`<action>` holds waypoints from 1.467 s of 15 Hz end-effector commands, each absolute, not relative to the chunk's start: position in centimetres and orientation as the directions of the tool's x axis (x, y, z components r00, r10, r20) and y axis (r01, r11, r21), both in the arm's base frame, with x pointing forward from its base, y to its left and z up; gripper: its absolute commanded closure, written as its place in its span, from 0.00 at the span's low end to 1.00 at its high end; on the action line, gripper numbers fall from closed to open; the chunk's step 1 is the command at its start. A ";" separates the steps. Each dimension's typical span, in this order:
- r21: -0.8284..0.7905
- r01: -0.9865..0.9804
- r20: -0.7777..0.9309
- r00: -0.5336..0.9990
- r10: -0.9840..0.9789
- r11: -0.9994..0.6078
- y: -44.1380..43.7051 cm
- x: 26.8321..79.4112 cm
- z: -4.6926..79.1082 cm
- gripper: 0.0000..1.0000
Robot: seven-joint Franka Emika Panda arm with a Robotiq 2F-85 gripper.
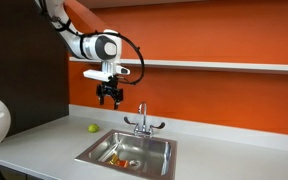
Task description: Remove the orange packet from the sink and put it on the left side of the counter
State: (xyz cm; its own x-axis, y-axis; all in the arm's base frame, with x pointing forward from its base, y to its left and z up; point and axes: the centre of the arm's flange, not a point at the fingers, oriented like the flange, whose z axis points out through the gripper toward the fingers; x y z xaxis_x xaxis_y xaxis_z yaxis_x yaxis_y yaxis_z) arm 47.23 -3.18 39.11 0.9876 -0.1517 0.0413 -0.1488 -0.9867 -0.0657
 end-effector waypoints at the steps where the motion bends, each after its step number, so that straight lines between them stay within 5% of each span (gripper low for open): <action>1: -0.040 -0.174 0.039 0.984 -0.176 -0.984 -6.1 50.2 34.1 0.00; 22: -0.019 -0.182 -0.181 0.968 -0.175 -0.983 -6.8 52.0 13.5 0.00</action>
State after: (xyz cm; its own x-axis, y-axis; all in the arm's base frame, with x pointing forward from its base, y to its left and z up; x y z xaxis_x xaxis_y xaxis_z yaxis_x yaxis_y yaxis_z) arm 51.37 -6.78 14.89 0.9645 -0.1928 -0.1805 -0.1957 -0.9807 0.0021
